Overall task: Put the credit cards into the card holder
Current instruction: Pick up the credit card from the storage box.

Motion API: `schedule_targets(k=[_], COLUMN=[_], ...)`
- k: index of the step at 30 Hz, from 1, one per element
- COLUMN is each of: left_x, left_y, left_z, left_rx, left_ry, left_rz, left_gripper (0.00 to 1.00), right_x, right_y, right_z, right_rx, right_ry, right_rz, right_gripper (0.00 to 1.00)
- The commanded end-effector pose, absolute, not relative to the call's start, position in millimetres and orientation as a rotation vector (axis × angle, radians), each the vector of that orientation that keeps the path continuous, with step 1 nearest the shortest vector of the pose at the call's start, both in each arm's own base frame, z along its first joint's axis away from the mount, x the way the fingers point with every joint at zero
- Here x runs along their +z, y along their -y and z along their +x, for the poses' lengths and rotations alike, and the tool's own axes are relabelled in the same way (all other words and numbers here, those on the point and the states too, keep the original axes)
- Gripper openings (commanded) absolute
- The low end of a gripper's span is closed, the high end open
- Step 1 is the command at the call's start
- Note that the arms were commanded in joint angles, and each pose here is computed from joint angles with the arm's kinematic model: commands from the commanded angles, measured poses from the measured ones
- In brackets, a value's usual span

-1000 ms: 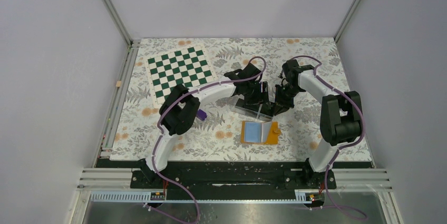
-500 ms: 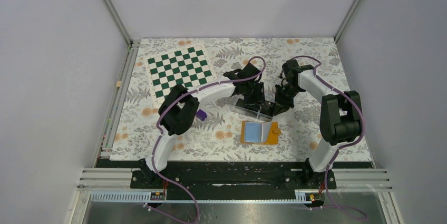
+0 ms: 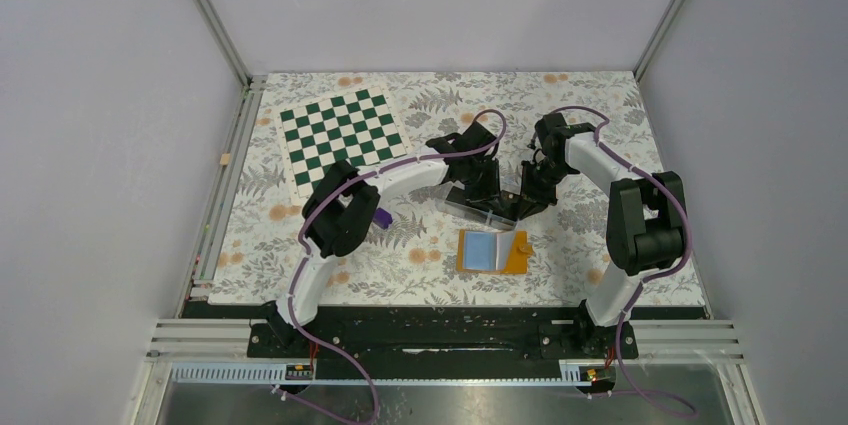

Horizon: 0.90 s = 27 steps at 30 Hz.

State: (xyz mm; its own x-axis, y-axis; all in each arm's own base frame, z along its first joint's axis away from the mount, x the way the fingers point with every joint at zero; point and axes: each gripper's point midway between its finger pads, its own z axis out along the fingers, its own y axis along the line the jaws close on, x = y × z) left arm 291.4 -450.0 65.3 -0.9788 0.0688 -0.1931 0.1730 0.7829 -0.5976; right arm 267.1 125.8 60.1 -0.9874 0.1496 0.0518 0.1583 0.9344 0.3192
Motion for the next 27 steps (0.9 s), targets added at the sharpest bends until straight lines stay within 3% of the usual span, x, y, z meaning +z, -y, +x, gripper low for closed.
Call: schedule_targets(k=[1,7,11,15,27], left_x=[74.5,80.8,83.9,81.9,73.2], left_y=[462.5,455.1,449.2,448.8,463.1], left_z=[293.5,300.2,302.7,303.0,291.9], left_rx=[-1.026,-0.964,-0.926,-0.920,-0.993], left_ry=[-2.763,-2.729,-2.710,-2.710,-2.746], left_rz=[0.226,0.211,0.207,0.210,0.255], left_gripper=[0.18,0.33,0.35,0.34,0.18], right_x=[67.4,67.4,66.9,67.0,65.7], right_y=[-132.8,-132.6,-132.8,-132.8,-132.6], right_z=[271.1,270.1,269.4,269.7,269.2], right_rx=[-0.559,-0.559,-0.558,-0.560,-0.556], right_ry=[3.052,3.050,3.047,3.048,3.044], right_rz=[-0.229,-0.227,-0.228,-0.229,-0.226], right_gripper=[0.17,0.17,0.17,0.17,0.17])
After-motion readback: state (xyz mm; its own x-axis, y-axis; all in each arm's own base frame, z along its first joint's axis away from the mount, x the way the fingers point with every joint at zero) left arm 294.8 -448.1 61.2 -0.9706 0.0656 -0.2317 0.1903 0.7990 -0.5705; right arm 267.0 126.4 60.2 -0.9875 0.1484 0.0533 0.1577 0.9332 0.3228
